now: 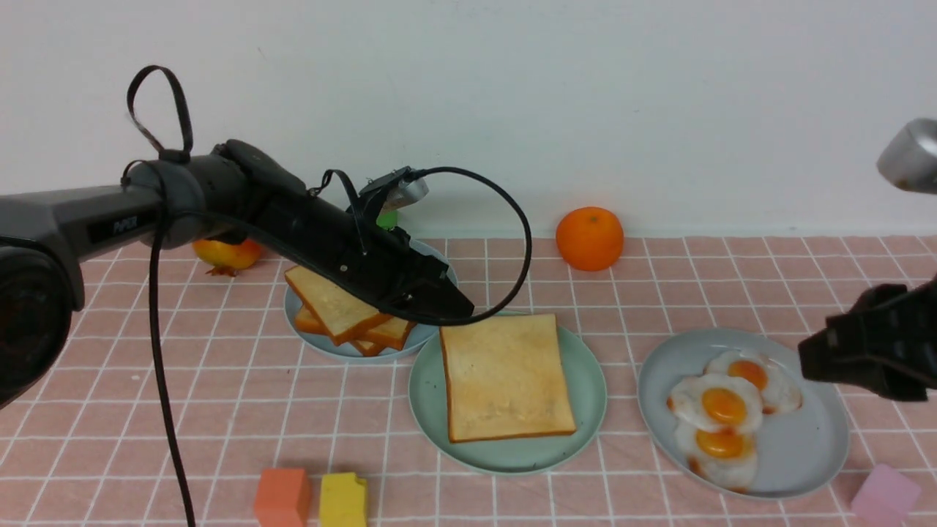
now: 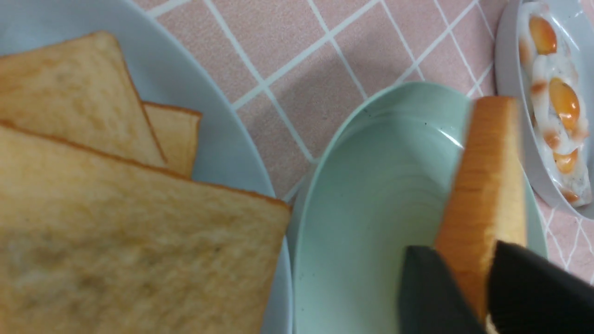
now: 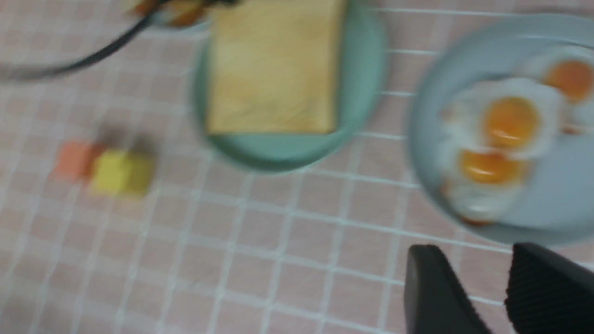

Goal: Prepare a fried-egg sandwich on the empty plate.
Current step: Use the left arm to put a slice of bread into the empty plate in the middle, then use the right arm to grab a fried egg

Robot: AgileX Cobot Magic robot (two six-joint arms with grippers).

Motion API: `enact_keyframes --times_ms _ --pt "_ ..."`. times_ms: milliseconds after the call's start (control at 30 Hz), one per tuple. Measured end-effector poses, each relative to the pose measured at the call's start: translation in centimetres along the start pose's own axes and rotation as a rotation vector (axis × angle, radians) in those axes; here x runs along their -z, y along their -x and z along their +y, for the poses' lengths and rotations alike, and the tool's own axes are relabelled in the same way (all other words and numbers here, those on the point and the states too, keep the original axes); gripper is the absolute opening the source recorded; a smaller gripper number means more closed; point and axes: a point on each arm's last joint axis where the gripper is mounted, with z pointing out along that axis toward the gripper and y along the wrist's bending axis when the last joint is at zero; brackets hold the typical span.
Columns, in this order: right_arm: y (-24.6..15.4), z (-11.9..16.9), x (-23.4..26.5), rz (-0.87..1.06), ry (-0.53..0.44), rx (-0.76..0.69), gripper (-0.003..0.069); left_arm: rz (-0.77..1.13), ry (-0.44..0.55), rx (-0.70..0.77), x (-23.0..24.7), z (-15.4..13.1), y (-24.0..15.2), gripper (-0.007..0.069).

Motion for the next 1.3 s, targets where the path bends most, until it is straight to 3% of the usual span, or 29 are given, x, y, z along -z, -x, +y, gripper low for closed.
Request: enact_keyframes --times_ms 33,67,100,267,400,533,667,833,900,1133,1300 --pt "0.2 -0.4 -0.9 0.021 -0.037 -0.044 0.0308 -0.002 0.003 -0.007 0.1 -0.1 0.2 0.0346" --pt "0.2 -0.4 -1.0 0.024 -0.042 -0.048 0.0308 -0.001 0.003 -0.006 0.1 -0.1 0.2 0.0357" --pt "0.4 -0.8 -2.1 0.046 -0.082 -0.079 0.0328 -0.005 0.006 -0.017 0.3 -0.2 0.5 0.0459" --pt "1.0 -2.6 -4.8 0.098 -0.141 -0.186 0.0344 0.027 0.023 -0.007 1.4 -1.0 1.8 0.0646" --pt "1.6 -5.5 -5.8 0.069 -0.138 -0.315 0.0345 0.088 0.067 0.024 3.3 -2.3 2.9 0.0665" --pt "0.7 -7.7 -6.6 0.014 -0.126 -0.433 0.0345 0.102 0.113 0.017 6.2 -4.6 3.5 0.0639" --pt "-2.1 -9.6 -9.0 0.013 -0.1 -0.572 0.0347 0.016 0.192 -0.018 13.0 -10.5 4.1 0.0556" --pt "-2.1 -10.4 -11.2 -0.004 -0.045 -0.633 0.0347 -0.029 0.28 -0.044 18.0 -14.7 1.9 0.0472" --pt "-2.0 -11.3 -12.9 0.001 -0.015 -0.672 0.0347 -0.02 0.344 -0.026 20.0 -16.1 -0.8 0.0418" --pt "-2.6 -14.7 -15.6 -0.015 0.003 -0.792 0.0347 -0.119 0.487 0.03 21.8 -16.4 -6.4 0.0327" --pt "-2.8 -15.2 -17.1 -0.025 0.061 -0.796 0.0347 -0.202 0.512 0.042 21.1 -15.6 -8.8 0.0269"
